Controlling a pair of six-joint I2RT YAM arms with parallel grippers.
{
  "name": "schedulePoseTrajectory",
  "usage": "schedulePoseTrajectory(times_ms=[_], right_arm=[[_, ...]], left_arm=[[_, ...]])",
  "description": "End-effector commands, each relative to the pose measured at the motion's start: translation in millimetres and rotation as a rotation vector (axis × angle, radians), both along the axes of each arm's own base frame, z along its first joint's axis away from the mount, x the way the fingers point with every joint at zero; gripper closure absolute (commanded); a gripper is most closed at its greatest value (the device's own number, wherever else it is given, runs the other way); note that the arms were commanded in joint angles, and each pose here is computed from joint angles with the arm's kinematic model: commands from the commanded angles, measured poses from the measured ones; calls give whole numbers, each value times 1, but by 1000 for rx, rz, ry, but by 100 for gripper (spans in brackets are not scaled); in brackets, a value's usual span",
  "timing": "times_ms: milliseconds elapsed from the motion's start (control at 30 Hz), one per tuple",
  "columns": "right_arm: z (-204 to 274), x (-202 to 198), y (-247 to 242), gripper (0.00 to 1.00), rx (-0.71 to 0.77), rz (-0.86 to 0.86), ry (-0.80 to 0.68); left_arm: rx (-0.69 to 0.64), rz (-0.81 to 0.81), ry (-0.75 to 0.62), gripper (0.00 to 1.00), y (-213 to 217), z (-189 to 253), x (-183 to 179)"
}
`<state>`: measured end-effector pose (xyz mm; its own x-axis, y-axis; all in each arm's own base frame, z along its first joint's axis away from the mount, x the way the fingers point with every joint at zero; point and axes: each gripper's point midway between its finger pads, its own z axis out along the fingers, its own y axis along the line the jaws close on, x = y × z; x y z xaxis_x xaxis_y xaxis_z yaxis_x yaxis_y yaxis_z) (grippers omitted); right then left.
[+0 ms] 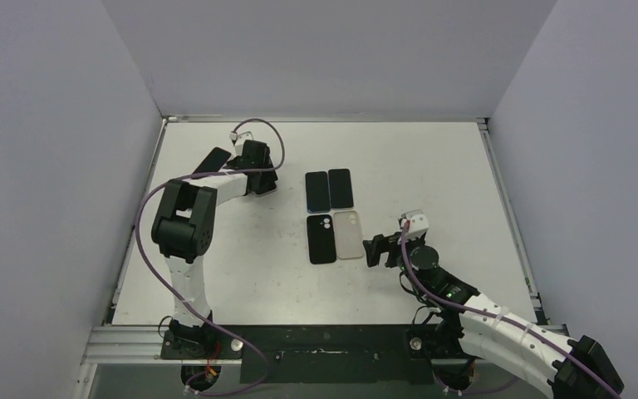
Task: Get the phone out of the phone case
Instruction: Pick up the phone at the center of the board.
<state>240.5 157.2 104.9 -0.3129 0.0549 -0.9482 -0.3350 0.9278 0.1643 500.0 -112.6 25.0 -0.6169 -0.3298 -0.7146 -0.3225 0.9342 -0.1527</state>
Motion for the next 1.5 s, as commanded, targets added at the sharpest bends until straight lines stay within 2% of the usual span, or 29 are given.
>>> schedulePoseTrajectory(times_ms=[0, 167, 300, 333, 367, 433, 533, 667, 733, 1067, 1467], right_arm=[[31, -3, 25, 0, 97, 94, -2], [64, -21, 49, 0, 213, 262, -81], [74, -23, 51, 0, 262, 273, -107], [74, -23, 52, 0, 253, 275, -100], [73, -22, 53, 0, 240, 276, -88], [71, -20, 56, 0, 220, 281, -70], [68, -18, 58, 0, 213, 280, -58], [64, -16, 53, 0, 216, 248, -64], [63, -16, 50, 0, 210, 243, -68], [50, -10, 32, 0, 115, 181, -88], [34, -4, 25, 0, 46, 170, -89]], left_arm=[[-106, -87, 68, 53, -15, -2, -42], [-190, -160, 28, 72, -25, 16, -69], [-211, -177, -7, 73, -22, 25, -90], [-210, -175, -13, 71, -20, 27, -92], [-206, -171, -23, 64, -19, 31, -92], [-178, -153, -49, 40, -13, 41, -88], [-140, -138, -87, 18, -9, 57, -75], [-72, -107, -84, 6, -7, 60, -63], [-32, -84, -88, 3, -8, 61, -52], [155, 48, -70, 3, -12, 50, -20], [215, 88, -6, 3, -13, 24, -5]])
